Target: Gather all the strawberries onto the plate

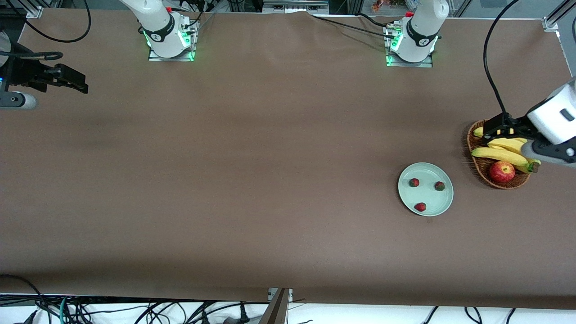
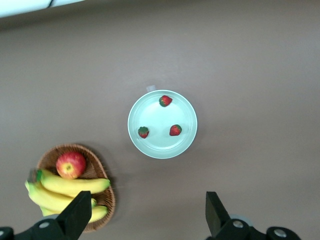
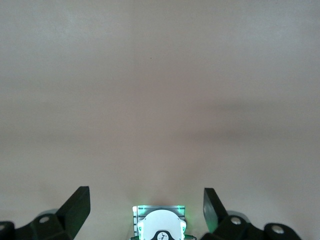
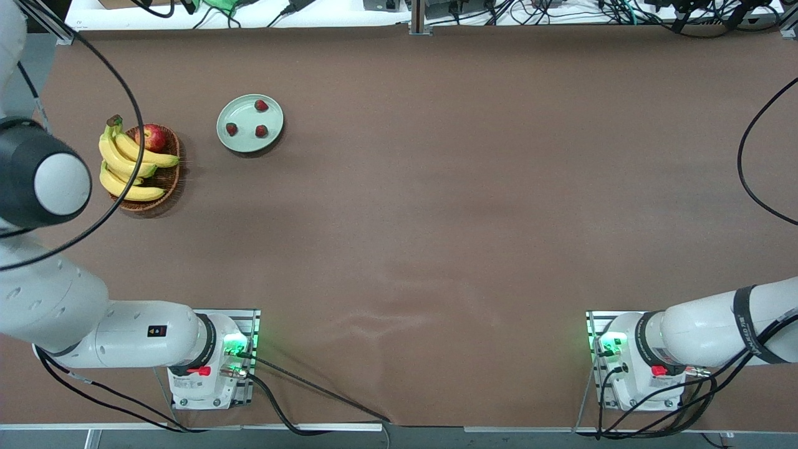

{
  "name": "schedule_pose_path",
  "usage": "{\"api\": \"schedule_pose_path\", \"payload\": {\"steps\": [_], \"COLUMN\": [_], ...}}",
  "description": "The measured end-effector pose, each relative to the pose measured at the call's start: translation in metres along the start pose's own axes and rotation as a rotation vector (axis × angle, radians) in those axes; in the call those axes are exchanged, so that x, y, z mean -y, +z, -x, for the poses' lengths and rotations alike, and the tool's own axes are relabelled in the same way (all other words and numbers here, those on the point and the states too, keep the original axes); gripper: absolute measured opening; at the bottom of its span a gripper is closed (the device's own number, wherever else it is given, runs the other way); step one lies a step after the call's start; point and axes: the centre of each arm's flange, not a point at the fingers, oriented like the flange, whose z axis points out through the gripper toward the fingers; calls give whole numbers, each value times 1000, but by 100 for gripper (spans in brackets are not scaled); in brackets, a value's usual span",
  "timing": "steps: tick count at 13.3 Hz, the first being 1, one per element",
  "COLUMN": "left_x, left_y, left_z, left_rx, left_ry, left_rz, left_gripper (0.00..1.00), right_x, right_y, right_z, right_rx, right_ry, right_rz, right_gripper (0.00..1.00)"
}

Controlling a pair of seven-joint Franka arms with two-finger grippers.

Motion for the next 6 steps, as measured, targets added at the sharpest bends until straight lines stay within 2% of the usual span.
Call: {"api": "schedule_pose_path", "payload": {"steps": [3, 6], "left_x": [1, 3], "left_y": [17, 28], "left_z": [39, 50], "left_rx": [-10, 3], "left_ry": [-56, -70], "left_rz": [-4, -2], "left_gripper": [100, 100], "right_x": [0, 0], "right_y": [0, 0], "right_z": [0, 0], "right_rx": [0, 0], "right_ry": [0, 0], "right_rz": [0, 0], "right_gripper": [100, 100]}}
